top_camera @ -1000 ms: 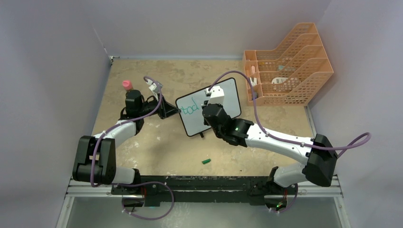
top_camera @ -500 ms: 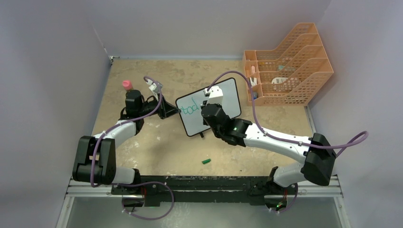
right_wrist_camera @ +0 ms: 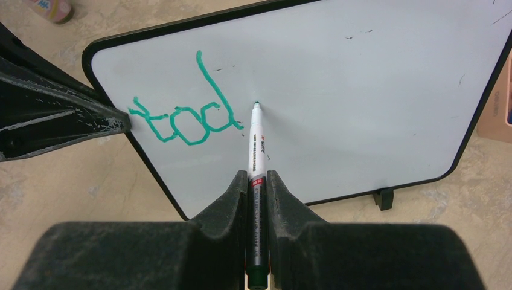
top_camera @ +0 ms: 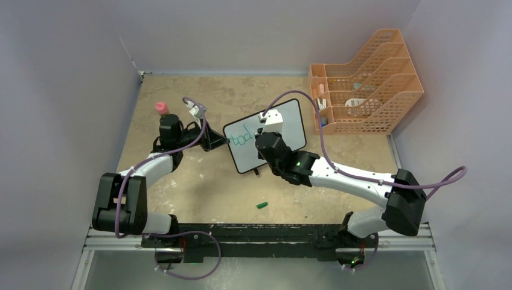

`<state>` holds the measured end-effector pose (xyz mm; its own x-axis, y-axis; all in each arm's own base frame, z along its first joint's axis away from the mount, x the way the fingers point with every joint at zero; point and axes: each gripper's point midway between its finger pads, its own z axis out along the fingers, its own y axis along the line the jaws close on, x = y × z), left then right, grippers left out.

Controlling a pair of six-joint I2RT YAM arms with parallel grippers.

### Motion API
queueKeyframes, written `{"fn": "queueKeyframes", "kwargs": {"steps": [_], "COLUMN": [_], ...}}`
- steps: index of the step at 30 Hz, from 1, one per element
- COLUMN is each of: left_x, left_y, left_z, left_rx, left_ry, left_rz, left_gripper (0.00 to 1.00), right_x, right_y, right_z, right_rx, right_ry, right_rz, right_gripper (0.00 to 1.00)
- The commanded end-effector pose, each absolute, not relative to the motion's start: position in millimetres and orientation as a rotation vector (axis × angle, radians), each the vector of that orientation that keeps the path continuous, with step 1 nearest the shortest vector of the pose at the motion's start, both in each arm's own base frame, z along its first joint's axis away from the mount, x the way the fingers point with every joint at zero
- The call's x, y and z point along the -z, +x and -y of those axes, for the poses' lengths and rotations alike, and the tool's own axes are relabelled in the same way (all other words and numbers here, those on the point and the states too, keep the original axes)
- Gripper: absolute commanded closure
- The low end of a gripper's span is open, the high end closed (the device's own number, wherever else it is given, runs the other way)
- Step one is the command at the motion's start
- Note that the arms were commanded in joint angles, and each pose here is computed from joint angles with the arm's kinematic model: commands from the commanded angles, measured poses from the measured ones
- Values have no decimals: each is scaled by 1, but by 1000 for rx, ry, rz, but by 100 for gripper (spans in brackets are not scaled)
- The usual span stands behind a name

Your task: Write a sentence on the whiteboard

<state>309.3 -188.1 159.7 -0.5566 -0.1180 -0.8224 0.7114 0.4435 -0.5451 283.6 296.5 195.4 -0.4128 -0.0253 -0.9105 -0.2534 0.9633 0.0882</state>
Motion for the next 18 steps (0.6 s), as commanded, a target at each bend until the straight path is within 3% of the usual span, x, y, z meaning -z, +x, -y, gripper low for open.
{"fn": "queueKeyframes", "kwargs": {"steps": [1,18], "left_x": [-179,-180], "left_y": [312,313], "left_z": [191,191], "left_rx": [1182,1180], "left_ry": [587,587], "left_rz": [-1753,-1751], "left_gripper": [100,100], "right_x": [-222,-229], "right_y": [297,297], "right_z": [-300,-310], "right_rx": [-271,-314], "right_ry": [-133,-165], "right_rz": [-1913,-1894], "right_gripper": [100,100]}}
